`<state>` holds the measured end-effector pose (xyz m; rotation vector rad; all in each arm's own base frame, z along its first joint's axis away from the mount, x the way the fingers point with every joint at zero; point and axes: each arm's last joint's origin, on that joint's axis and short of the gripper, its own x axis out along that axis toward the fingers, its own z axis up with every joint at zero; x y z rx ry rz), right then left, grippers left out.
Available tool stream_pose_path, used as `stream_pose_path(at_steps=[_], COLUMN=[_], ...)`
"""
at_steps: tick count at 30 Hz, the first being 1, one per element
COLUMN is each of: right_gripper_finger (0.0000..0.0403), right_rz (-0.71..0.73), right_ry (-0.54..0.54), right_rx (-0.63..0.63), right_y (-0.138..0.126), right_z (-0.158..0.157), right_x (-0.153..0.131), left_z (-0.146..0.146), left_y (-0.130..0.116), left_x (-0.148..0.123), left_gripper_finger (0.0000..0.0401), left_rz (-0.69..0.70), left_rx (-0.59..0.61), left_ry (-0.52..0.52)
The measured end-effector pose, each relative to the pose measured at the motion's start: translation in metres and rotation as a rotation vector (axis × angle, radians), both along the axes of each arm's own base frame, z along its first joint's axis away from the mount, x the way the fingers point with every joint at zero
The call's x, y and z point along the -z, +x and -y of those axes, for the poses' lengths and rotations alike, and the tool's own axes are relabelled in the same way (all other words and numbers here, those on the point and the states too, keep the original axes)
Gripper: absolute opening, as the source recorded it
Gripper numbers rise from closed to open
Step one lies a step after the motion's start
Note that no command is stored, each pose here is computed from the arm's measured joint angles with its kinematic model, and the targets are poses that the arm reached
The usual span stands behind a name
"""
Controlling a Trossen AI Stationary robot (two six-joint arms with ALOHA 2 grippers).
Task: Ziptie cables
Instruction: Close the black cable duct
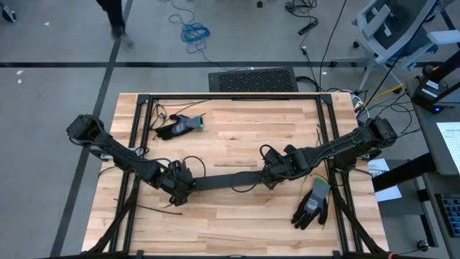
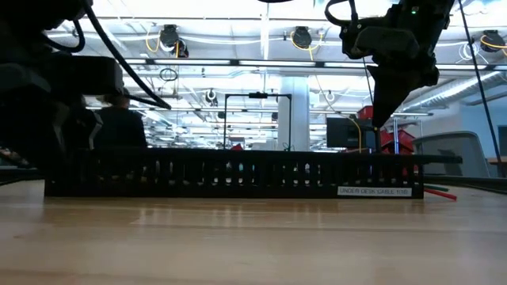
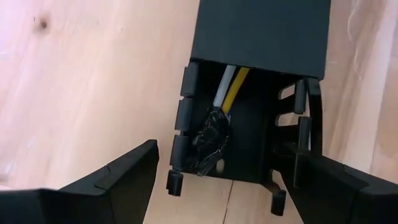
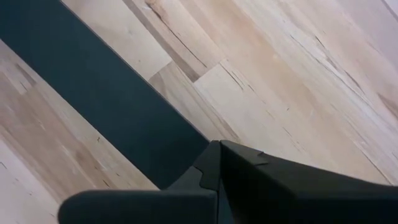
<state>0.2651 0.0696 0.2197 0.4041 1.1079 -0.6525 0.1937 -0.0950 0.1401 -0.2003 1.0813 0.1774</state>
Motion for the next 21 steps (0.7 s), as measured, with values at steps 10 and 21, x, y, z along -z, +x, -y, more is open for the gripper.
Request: stream_pose_path(at_steps=[10, 21], right_gripper_finger=[0.0000, 0.0000], right_rz=[0.005, 0.002], right_ry=[0.005, 0.028], right_rx=[0.004, 0.000], right_y=[0.000, 0.001], right_z=[0.000, -0.001], right_x=[0.000, 0.000], left_z=[-0.003, -0.011], left_y=[0.011, 0.014], left_x=[-0.004, 0.005], left_gripper_finger=[0.0320, 0.0320], left_rz=[0.089, 0.206], left_rx=[0.060, -0.007], left_ry=[0.008, -0.077])
